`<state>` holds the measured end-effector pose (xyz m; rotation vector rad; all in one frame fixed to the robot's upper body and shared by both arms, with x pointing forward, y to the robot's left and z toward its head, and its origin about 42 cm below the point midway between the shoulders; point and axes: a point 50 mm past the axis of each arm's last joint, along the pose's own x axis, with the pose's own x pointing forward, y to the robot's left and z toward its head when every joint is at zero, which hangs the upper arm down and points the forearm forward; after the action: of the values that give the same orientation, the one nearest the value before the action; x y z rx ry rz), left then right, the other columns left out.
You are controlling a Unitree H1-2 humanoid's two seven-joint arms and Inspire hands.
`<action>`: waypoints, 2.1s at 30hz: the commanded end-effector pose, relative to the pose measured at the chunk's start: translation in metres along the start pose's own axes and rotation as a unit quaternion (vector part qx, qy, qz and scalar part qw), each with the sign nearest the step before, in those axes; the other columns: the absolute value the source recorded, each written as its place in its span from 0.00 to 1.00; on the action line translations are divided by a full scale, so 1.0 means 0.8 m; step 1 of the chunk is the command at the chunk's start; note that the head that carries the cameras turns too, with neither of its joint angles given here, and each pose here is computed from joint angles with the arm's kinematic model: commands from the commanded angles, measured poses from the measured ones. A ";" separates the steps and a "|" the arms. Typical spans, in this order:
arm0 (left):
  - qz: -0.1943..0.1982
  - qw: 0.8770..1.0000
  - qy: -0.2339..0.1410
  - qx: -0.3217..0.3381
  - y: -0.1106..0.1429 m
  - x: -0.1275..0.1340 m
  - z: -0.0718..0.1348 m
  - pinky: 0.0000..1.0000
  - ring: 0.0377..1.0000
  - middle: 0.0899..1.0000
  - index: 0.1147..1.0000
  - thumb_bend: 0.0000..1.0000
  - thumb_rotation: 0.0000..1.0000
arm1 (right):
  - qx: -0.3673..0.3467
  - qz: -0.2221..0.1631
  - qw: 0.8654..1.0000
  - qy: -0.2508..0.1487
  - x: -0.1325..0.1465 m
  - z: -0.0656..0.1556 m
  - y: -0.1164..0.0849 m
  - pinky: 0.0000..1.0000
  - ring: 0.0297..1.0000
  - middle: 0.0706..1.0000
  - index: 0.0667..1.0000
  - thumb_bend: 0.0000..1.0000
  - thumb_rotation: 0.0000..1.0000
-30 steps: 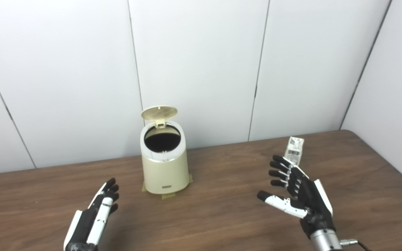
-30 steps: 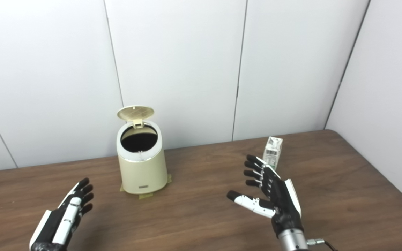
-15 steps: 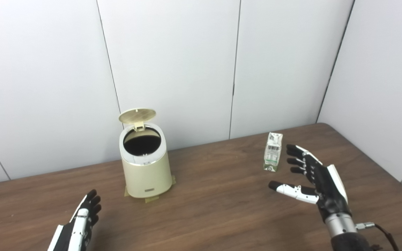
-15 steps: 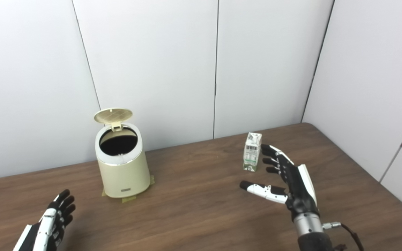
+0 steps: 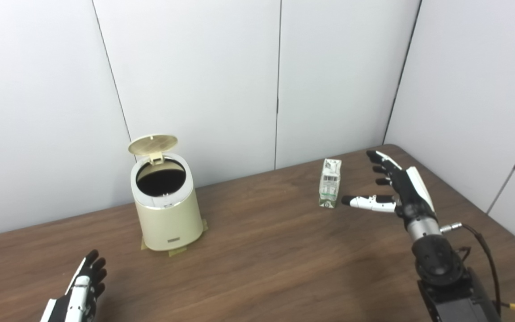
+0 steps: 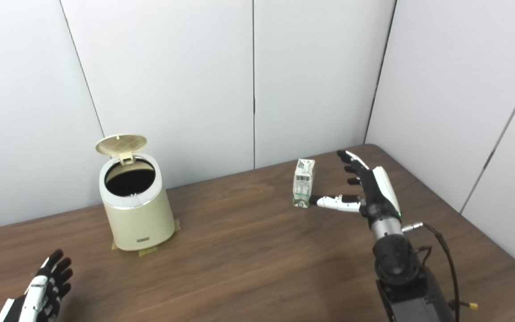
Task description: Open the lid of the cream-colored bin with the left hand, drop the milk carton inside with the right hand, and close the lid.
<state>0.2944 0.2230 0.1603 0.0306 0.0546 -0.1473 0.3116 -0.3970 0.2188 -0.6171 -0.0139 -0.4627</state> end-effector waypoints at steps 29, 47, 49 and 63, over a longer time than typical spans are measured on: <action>0.002 0.999 -0.034 -0.016 0.000 0.003 0.021 1.00 0.97 0.95 0.96 0.30 1.00 | -0.019 0.039 0.999 0.019 0.142 0.049 0.049 0.81 0.90 0.92 0.89 0.94 0.09; -0.002 0.999 -0.029 -0.041 0.000 0.003 0.024 1.00 0.98 0.95 0.96 0.35 1.00 | -0.027 0.036 0.999 0.006 0.142 0.031 0.064 0.64 0.67 0.68 0.67 0.91 0.00; -0.003 0.999 -0.030 -0.042 0.001 0.003 0.024 1.00 0.98 0.95 0.96 0.34 1.00 | -0.026 0.039 0.999 0.004 0.143 0.028 0.063 0.62 0.64 0.65 0.64 0.90 0.00; -0.005 0.998 -0.027 -0.058 0.002 -0.001 0.029 1.00 0.98 0.96 0.95 0.35 1.00 | -0.001 0.037 0.999 0.007 0.135 0.030 0.066 0.54 0.56 0.57 0.59 0.86 0.00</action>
<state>0.2915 0.2255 0.1675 -0.0848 0.0724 -0.1499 0.4251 -0.3920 0.1934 -0.6167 0.1325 -0.3662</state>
